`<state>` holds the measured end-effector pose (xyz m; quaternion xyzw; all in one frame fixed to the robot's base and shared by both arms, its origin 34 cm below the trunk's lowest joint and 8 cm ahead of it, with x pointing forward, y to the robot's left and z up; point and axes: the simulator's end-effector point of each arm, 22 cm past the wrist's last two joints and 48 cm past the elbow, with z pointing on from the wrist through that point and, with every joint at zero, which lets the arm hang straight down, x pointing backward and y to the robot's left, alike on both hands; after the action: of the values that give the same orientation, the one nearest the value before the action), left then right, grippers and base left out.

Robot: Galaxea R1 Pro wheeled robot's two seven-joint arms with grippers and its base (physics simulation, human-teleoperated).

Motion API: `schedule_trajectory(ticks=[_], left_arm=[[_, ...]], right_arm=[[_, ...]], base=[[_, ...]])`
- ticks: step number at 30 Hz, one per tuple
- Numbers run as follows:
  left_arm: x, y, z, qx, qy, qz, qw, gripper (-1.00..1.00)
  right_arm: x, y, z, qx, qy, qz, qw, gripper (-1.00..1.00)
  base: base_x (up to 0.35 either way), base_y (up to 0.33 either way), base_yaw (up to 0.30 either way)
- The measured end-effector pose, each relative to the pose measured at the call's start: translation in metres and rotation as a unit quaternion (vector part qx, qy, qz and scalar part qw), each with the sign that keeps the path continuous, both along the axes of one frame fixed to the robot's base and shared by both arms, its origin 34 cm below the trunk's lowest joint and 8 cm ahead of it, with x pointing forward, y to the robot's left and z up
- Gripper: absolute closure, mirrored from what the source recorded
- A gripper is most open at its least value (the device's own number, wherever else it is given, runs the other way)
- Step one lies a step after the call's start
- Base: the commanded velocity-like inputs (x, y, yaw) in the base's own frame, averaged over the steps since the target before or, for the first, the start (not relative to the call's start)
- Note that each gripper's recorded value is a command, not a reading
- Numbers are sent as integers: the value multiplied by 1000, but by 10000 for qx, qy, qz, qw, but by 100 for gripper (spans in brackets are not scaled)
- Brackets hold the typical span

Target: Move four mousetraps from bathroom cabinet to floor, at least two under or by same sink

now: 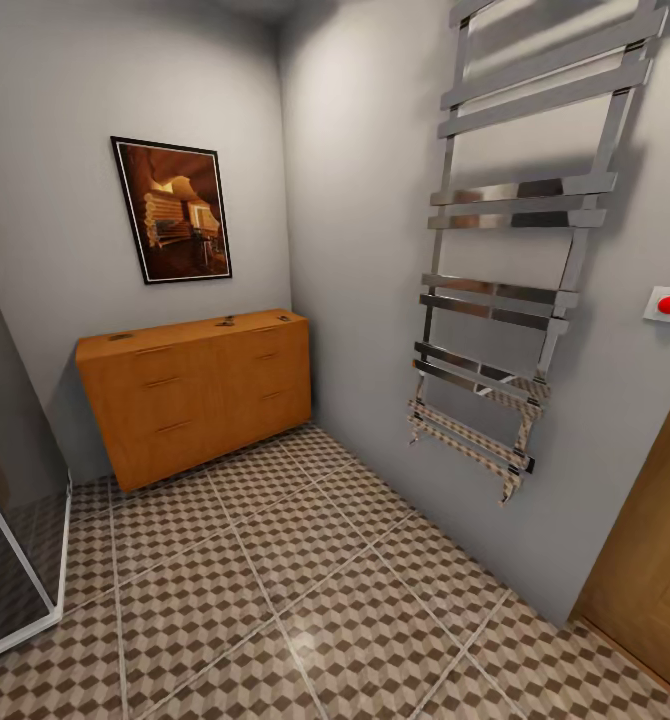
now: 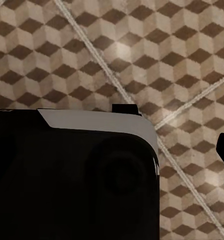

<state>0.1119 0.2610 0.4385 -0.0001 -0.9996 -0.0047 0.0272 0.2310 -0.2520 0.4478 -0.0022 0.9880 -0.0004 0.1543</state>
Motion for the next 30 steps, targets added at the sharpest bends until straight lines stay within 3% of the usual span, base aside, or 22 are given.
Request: schedule_trajectory(ticks=[30], left_arm=[[0,0,0,0,0,0,10000,-100]], right_arm=[[0,0,0,0,0,2,10000,-100]], base=[[0,0,0]])
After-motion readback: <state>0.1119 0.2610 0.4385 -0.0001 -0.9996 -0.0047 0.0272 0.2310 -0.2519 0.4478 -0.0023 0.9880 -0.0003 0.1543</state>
